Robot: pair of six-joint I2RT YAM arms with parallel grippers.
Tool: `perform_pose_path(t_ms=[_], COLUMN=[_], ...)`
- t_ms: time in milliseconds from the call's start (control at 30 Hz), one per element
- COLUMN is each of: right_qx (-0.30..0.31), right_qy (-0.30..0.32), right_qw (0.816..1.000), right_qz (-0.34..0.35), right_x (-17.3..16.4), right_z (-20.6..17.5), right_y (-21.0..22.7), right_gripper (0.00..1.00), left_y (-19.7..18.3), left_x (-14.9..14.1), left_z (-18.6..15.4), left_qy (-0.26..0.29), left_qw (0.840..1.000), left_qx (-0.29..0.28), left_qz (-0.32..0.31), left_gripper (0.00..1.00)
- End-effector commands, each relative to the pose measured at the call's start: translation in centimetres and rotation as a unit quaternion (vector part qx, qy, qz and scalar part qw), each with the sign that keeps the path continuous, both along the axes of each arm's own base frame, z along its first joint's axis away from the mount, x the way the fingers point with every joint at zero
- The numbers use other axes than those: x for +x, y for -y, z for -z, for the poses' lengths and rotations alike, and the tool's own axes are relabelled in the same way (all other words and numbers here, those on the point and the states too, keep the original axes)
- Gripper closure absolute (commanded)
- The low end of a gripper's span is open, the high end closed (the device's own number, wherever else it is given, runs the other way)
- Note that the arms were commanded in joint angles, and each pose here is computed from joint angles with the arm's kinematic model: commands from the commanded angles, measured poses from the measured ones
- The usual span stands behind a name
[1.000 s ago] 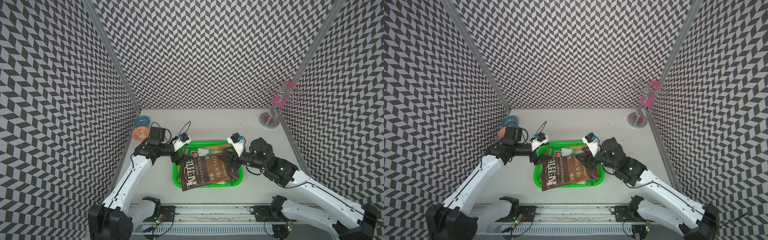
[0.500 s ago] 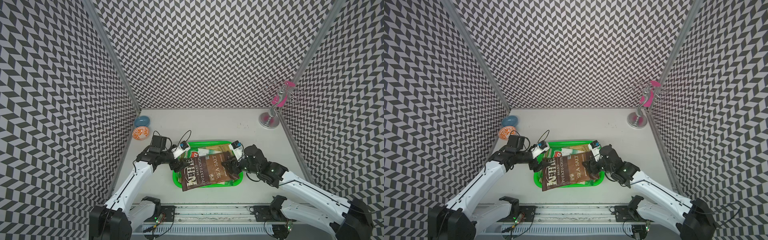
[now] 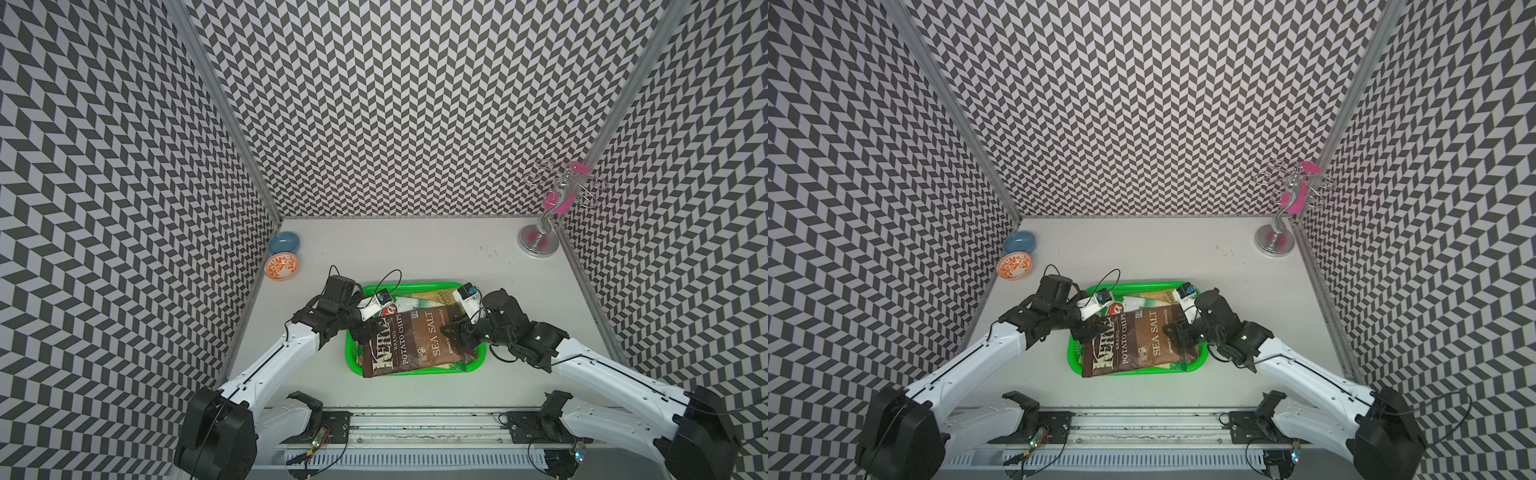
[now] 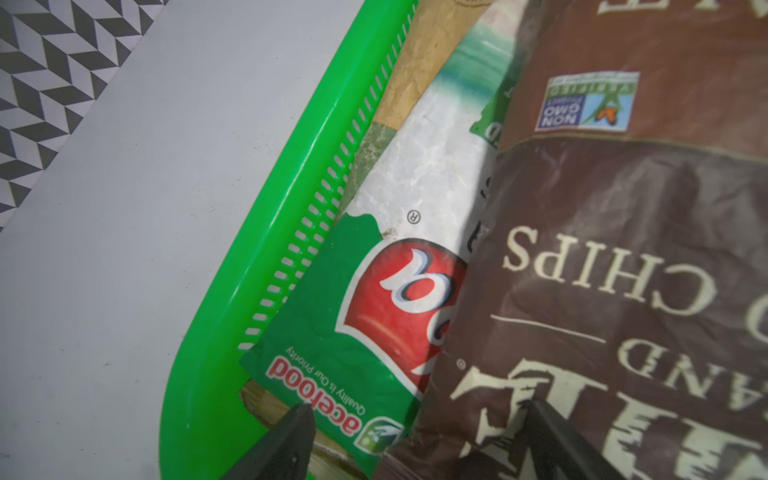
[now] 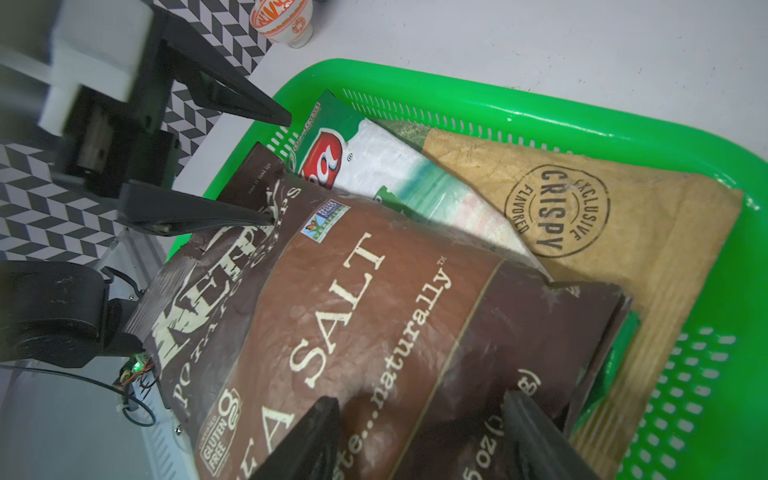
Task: Put the potato chips into the basket
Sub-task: Place the potato chip in the basket.
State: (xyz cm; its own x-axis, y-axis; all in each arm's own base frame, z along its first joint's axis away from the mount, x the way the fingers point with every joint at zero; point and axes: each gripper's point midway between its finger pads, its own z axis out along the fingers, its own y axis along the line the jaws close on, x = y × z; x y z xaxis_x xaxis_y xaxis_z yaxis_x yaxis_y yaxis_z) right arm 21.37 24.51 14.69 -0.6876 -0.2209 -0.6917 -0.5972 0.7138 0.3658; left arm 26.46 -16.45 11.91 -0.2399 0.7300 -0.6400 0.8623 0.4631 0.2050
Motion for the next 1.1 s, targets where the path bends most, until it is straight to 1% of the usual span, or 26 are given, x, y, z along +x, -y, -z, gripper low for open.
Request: perform_pose_path(t_ms=[0,133,267,367,467,567,600,633,700,767,867,933,1000,1067], right_qx=[0.030,0.042,0.044,0.042,0.043,0.053,0.058,0.063,0.072,0.078,0.098,0.115,0.127,0.131], right_qy=[0.009,0.005,0.015,0.029,0.052,0.083,0.095,0.104,0.118,0.124,0.119,0.117,0.105,0.103], right_qw=[0.999,0.999,0.999,0.999,0.997,0.994,0.992,0.991,0.988,0.986,0.987,0.986,0.986,0.985], right_qz=[-0.014,-0.025,-0.016,-0.002,0.027,0.050,0.056,0.064,0.075,0.081,0.051,-0.005,-0.039,-0.035], right_x=[-0.1,-0.6,-0.4,0.2,1.2,2.1,2.5,2.8,3.4,3.9,3.6,2.5,1.5,1.4], right_z=[-1.2,-1.4,-1.9,-2.7,-4.0,-5.8,-6.5,-7.1,-8.1,-8.7,-9.4,-9.9,-10.0,-9.9], right_y=[-0.8,-1.2,-0.9,-0.6,0.0,0.5,0.7,0.9,1.2,1.4,0.2,-1.3,-2.0,-1.9], right_gripper=[0.35,0.36,0.36,0.34,0.30,0.26,0.23,0.21,0.18,0.18,0.18,0.19,0.20,0.21], left_y=[-0.9,-1.1,-0.9,-0.4,0.3,0.8,0.8,0.8,0.6,0.2,-0.4,-0.9,-1.5,-2.5], left_x=[3.2,5.4,6.4,6.1,4.9,3.4,3.0,2.9,2.8,3.0,3.3,3.6,4.0,4.5], left_z=[-0.9,-2.2,-3.4,-4.3,-5.8,-8.4,-9.3,-10.1,-11.4,-12.3,-13.5,-13.7,-13.5,-12.8], left_qy=[0.057,0.089,0.103,0.103,0.090,0.081,0.081,0.079,0.074,0.066,0.060,0.060,0.057,0.051], left_qw=[0.997,0.992,0.990,0.991,0.994,0.994,0.993,0.992,0.991,0.988,0.984,0.981,0.979,0.975], left_qx=[0.020,0.017,0.009,-0.005,-0.029,-0.070,-0.082,-0.092,-0.111,-0.132,-0.162,-0.173,-0.181,-0.191], left_qz=[-0.057,-0.090,-0.098,-0.085,-0.059,-0.029,-0.024,-0.023,-0.027,-0.036,-0.048,-0.062,-0.077,-0.102], left_gripper=[0.16,0.16,0.16,0.15,0.11,0.06,0.03,0.01,0.01,0.01,0.01,0.01,0.01,0.01])
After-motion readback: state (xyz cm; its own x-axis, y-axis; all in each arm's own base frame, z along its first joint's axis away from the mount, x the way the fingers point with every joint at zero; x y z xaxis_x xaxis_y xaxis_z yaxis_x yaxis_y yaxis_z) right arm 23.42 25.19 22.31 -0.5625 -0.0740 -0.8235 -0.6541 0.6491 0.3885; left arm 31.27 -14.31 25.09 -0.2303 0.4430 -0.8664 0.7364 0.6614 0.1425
